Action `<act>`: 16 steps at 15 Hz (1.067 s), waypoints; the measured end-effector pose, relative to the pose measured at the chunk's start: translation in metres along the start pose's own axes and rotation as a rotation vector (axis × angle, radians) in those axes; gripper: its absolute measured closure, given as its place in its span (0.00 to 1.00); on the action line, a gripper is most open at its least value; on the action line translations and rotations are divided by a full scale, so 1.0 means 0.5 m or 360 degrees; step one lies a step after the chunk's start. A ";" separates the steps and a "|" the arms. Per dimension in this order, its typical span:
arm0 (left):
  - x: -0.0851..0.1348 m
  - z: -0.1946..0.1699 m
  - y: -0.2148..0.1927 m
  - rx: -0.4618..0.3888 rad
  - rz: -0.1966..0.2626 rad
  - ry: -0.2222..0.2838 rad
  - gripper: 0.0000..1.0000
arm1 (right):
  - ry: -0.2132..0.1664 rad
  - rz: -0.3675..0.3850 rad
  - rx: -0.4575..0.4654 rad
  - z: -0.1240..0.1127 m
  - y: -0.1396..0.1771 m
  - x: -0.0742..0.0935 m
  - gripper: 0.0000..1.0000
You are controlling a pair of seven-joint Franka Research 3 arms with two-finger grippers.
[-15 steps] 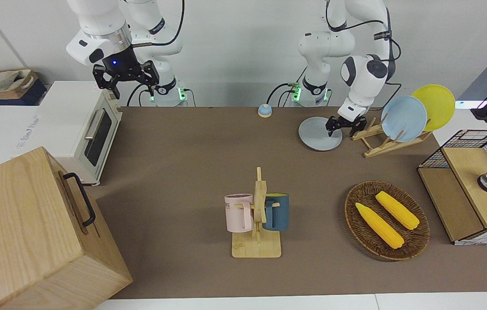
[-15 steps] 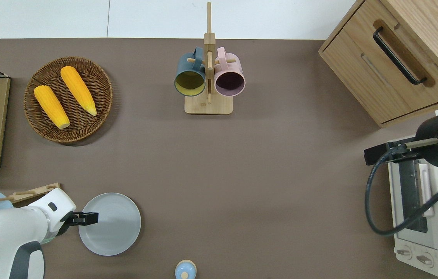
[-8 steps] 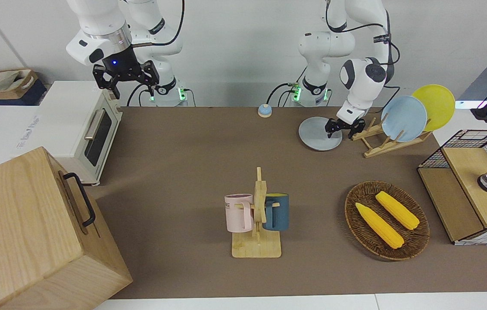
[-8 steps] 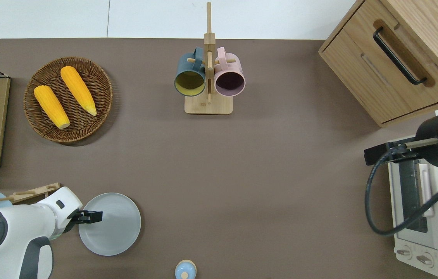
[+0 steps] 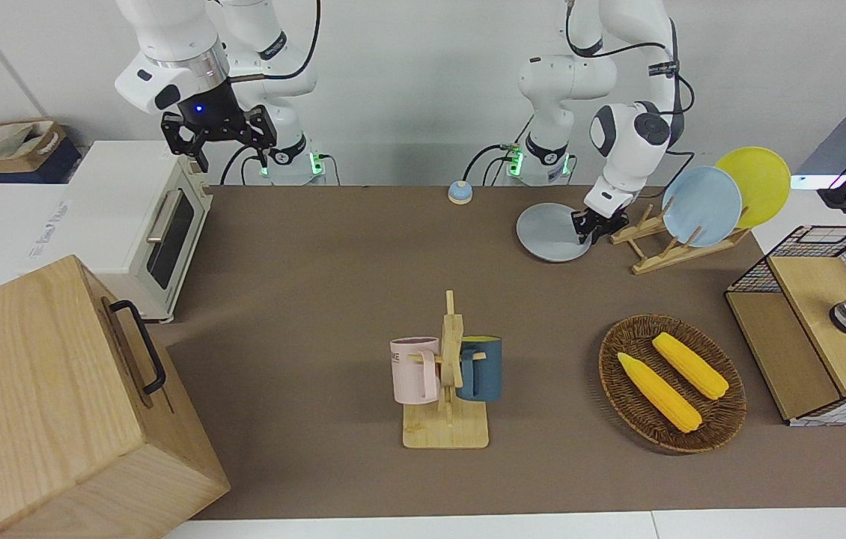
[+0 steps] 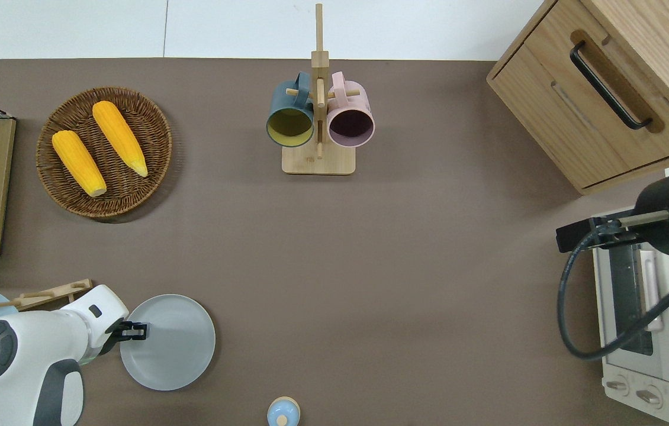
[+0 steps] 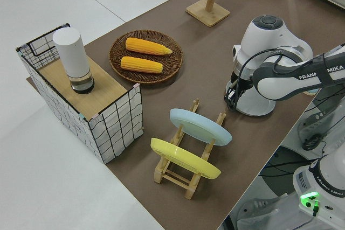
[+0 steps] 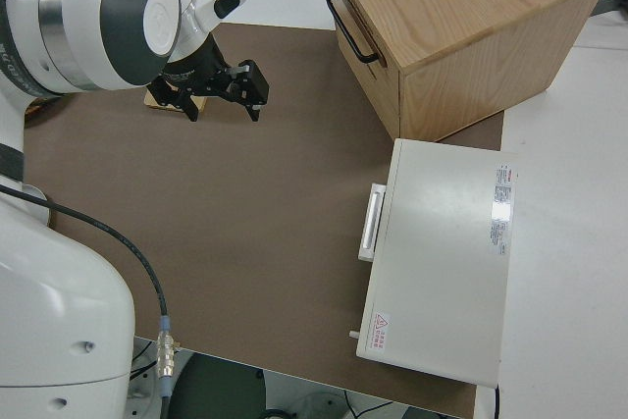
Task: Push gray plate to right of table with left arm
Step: 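Push the gray plate with the left gripper away from the basket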
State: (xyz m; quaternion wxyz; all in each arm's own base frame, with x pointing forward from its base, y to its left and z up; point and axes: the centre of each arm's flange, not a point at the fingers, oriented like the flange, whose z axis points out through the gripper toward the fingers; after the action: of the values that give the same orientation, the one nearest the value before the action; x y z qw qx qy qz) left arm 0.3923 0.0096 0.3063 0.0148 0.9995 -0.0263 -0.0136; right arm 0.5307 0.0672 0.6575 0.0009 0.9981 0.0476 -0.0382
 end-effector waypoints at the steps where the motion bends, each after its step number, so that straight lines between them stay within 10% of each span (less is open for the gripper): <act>1: 0.000 0.001 0.000 0.0000 0.0000 -0.0001 0.82 | 0.0000 0.0000 0.0000 0.000 0.000 0.000 0.01; 4: 0.000 -0.001 0.007 -0.0001 0.0011 0.0000 0.95 | 0.0000 0.0000 0.0000 0.000 0.000 0.000 0.01; 16: 0.002 0.000 0.010 -0.0023 -0.0014 0.0004 0.96 | 0.0000 0.0000 0.0000 0.000 0.000 0.000 0.01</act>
State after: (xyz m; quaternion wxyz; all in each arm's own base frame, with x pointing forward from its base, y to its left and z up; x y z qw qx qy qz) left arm 0.3930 0.0047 0.3067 0.0221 0.9994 -0.0217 -0.0126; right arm 0.5307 0.0672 0.6575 0.0009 0.9981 0.0476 -0.0382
